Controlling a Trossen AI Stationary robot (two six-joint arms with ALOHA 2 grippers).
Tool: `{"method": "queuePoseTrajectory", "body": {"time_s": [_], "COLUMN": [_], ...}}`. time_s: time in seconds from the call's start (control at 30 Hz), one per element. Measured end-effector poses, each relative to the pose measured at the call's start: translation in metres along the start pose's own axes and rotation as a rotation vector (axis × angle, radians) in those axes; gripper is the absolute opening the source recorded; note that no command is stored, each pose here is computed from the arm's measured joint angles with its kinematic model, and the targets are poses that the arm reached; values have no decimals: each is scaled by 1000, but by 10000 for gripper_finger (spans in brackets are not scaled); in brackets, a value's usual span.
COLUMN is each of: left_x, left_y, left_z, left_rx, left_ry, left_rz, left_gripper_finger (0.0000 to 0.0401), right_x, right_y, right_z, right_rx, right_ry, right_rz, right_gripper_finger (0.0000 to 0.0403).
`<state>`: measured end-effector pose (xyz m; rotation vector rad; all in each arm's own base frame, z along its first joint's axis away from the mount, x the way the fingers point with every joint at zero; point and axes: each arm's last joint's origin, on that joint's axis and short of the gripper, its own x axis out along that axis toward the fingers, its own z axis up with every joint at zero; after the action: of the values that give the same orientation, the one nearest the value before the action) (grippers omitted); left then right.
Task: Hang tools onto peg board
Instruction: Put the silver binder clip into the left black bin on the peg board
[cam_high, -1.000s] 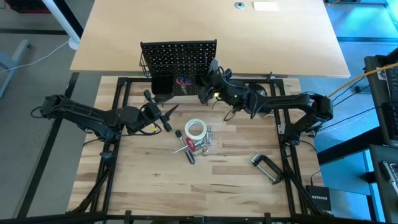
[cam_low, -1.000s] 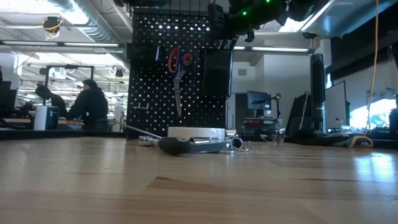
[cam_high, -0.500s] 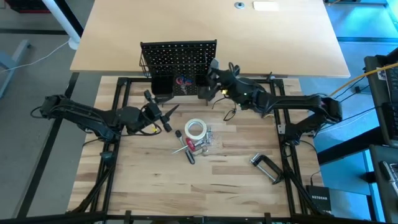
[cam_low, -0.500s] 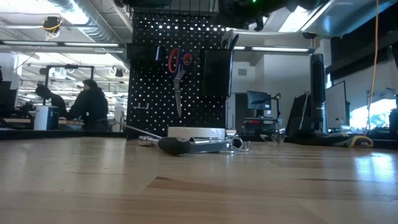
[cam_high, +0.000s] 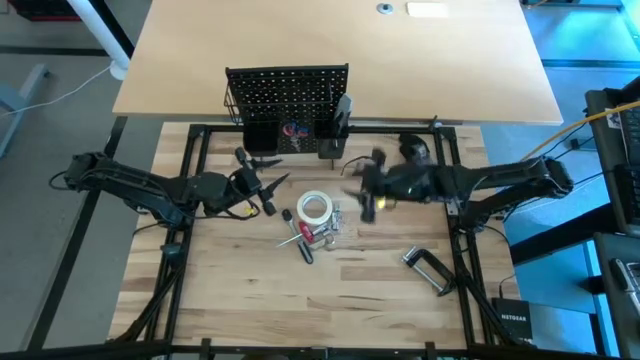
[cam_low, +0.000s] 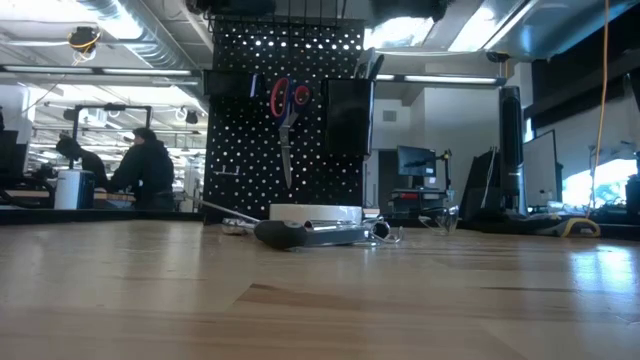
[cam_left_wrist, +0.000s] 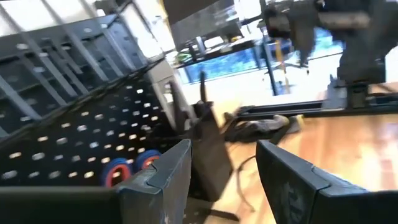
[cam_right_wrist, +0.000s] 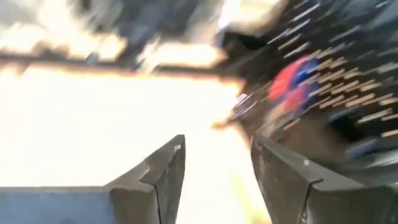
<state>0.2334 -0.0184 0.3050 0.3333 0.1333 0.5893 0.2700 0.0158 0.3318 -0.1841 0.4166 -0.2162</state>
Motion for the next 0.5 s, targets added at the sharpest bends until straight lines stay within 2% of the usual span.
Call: {"method": "queuePoseTrajectory", "body": {"time_s": [0.1, 0.2, 0.33, 0.5], "left_x": [2, 5, 13, 27], "left_y": [-2, -6, -11, -18], "left_z": [-1, -4, -10, -23], "left_rx": [-7, -11, -10, -12], "left_ry": [-14, -13, 5, 43], "left_rz": [-66, -125, -167, -249], "left_gripper_finger": [171, 171, 171, 171], "right_x": [0, 2, 9, 22], "right_y": [20, 34, 44, 44], "right_z": [-20, -45, -73, -109], "right_rx": [-46, -47, -22, 32], "right_ry": [141, 229, 221, 99], "right_rz": [97, 133, 143, 97], "right_gripper_finger": [182, 182, 182, 182]}}
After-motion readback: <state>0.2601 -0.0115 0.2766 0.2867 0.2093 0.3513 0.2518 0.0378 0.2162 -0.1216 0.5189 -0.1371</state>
